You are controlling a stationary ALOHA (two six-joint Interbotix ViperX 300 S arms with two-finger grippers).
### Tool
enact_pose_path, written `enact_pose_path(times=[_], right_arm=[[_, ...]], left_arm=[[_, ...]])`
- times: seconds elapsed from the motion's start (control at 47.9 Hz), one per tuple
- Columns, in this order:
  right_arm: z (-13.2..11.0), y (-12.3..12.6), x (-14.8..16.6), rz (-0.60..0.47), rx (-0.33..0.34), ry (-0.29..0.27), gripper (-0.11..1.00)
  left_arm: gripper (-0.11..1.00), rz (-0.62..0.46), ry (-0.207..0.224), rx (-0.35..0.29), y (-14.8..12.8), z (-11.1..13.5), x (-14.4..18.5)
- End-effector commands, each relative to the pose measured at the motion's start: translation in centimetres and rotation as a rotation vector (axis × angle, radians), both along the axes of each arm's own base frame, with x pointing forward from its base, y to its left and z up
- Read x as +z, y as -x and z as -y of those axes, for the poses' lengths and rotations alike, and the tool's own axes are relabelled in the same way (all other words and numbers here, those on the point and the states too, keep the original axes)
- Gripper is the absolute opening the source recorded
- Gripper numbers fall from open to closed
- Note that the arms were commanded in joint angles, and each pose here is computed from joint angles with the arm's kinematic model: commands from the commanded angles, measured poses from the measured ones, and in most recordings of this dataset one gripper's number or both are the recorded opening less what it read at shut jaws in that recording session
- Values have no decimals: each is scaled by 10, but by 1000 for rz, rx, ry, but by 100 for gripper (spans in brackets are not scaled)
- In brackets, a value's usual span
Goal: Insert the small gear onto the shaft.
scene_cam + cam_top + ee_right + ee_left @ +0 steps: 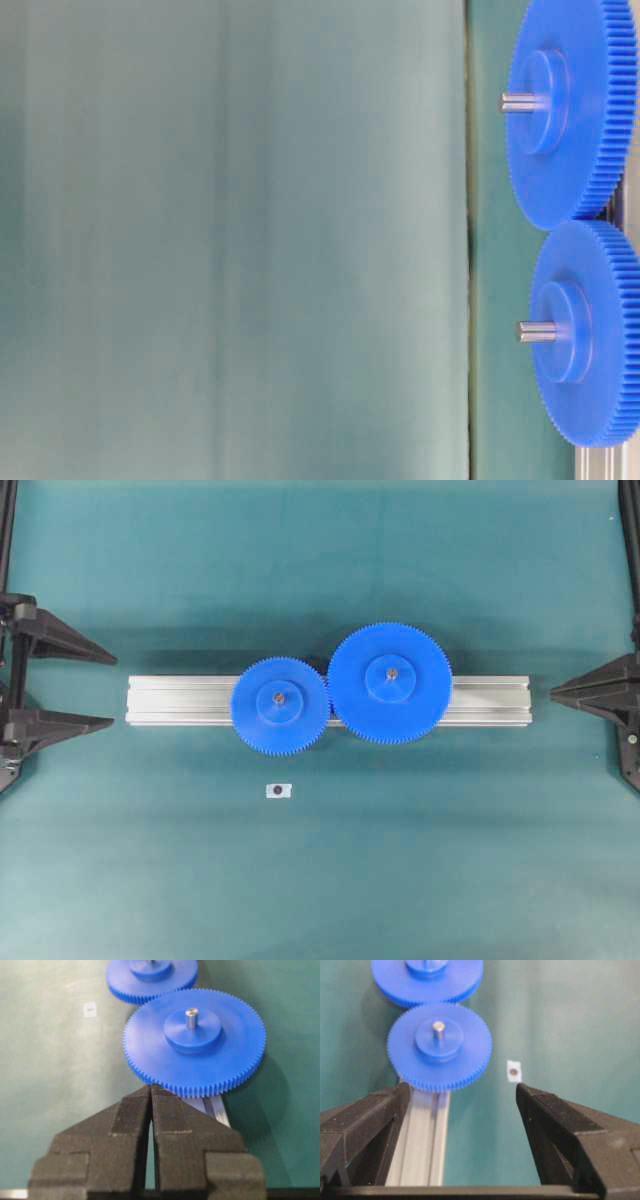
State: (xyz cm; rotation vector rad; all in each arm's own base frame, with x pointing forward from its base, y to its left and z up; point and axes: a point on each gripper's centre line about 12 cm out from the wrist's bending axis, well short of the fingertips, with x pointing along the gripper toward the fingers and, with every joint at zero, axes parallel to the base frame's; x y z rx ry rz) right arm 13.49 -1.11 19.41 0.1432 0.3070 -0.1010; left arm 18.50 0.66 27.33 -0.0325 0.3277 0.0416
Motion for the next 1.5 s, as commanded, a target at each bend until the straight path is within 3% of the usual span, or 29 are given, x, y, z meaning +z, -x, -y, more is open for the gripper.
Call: enact_pose_path(times=[0.0, 1.483], right_arm=[[0, -2, 4, 11, -3, -8, 5], [0, -2, 4, 11, -3, -8, 5]], left_arm=[[86, 21, -1, 3, -2, -1, 7], [86, 25, 1, 4, 4, 0, 3]])
